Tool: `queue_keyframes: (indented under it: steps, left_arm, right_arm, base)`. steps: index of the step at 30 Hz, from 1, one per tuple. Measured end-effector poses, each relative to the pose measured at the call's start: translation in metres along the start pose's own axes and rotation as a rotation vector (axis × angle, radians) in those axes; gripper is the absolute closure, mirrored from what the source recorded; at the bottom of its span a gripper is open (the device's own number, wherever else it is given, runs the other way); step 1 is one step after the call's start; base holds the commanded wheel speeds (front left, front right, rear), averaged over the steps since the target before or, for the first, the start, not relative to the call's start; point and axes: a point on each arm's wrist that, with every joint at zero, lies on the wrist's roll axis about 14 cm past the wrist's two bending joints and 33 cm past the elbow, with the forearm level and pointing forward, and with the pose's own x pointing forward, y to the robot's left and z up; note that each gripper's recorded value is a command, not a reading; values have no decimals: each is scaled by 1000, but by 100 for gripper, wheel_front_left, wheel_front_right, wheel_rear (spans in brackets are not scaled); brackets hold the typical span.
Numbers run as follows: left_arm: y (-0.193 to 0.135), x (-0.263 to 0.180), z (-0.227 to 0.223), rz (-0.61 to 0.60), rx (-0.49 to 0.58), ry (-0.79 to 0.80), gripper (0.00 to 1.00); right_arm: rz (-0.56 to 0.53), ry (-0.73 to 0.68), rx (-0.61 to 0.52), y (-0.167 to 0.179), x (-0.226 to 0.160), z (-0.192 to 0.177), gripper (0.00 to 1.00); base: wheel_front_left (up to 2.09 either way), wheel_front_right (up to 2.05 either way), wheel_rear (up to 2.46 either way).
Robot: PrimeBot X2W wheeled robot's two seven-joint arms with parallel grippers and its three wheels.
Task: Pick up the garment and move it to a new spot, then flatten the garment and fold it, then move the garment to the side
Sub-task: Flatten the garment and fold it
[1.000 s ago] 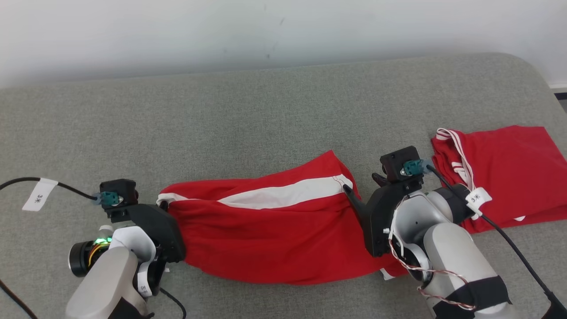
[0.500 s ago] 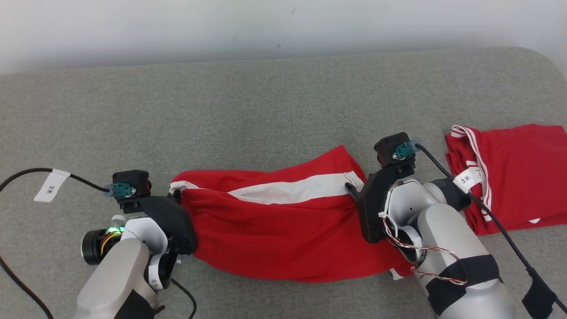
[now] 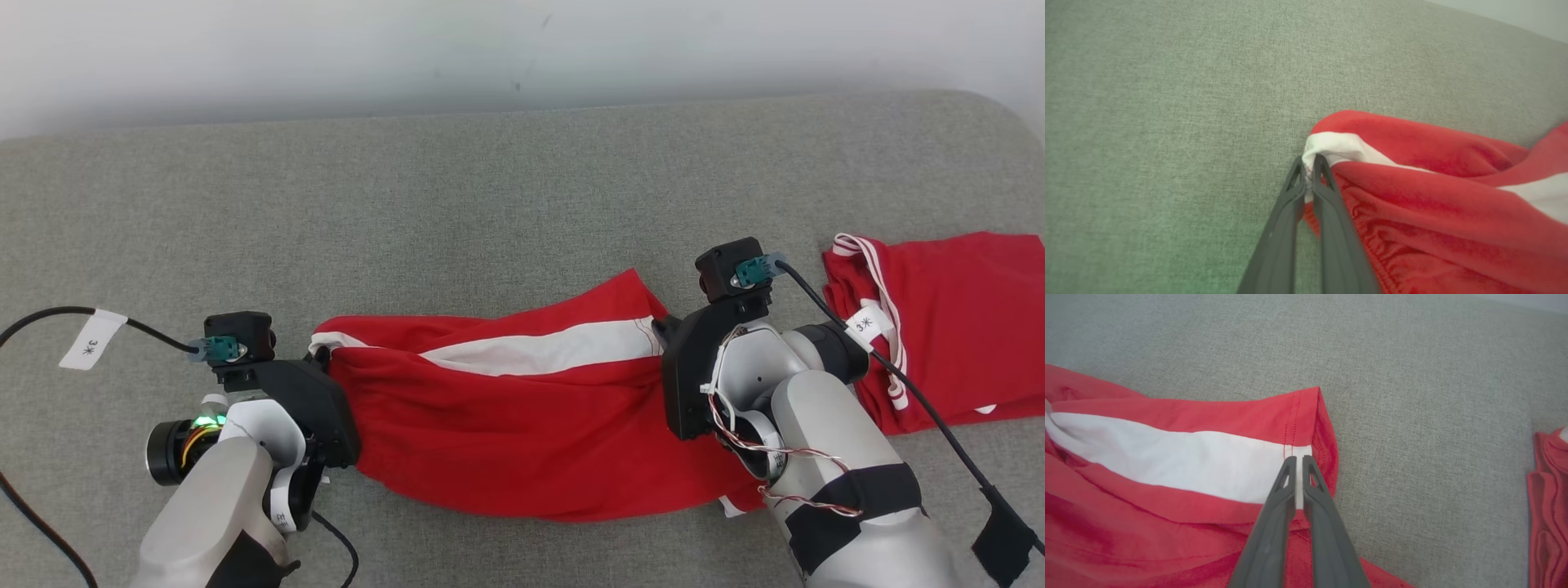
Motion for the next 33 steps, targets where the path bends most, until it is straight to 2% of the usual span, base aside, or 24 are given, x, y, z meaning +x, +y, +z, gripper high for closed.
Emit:
queue_keyframes:
  steps: [10,12,14,16,17,19,20,21,24,32,33]
  left_arm:
    - [-1,1,-3,-5,6,11,100]
    - [-1,2,-4,-4,7,12,100]
    - [0,2,-3,-3,8,13,100]
    - [0,2,-4,-1,9,14,100]
    - [1,2,-4,-1,9,14,100]
    - [1,2,-3,-1,10,14,100]
    - [1,2,-3,-1,10,14,100]
    - [1,3,-3,-1,10,13,100]
    - [1,3,-3,0,9,15,100]
    - [0,2,-1,-1,11,10,100]
    - [0,2,-1,-1,12,10,100]
  right_arm:
    - [6,65,23,-1,3,-12,0]
    - [13,74,29,0,4,-11,9]
    - [20,86,36,2,5,-14,13]
    - [24,91,40,2,6,-15,33]
    - [25,95,43,2,6,-15,52]
    - [27,102,47,2,6,-17,64]
    - [27,103,47,2,6,-17,64]
    - [27,106,47,2,6,-17,69]
    - [25,106,49,2,6,-17,100]
    - [18,83,61,-2,3,-12,100]
    - [20,70,74,-3,3,-10,73]
  base:
    - [0,0,0]
    - [0,0,0]
    - [0,0,0]
    - [0,0,0]
    - [0,0,0]
    - [0,0,0]
    - [0,0,0]
    - [0,0,0]
    - [0,0,0]
    - [0,0,0]
    - [0,0,0]
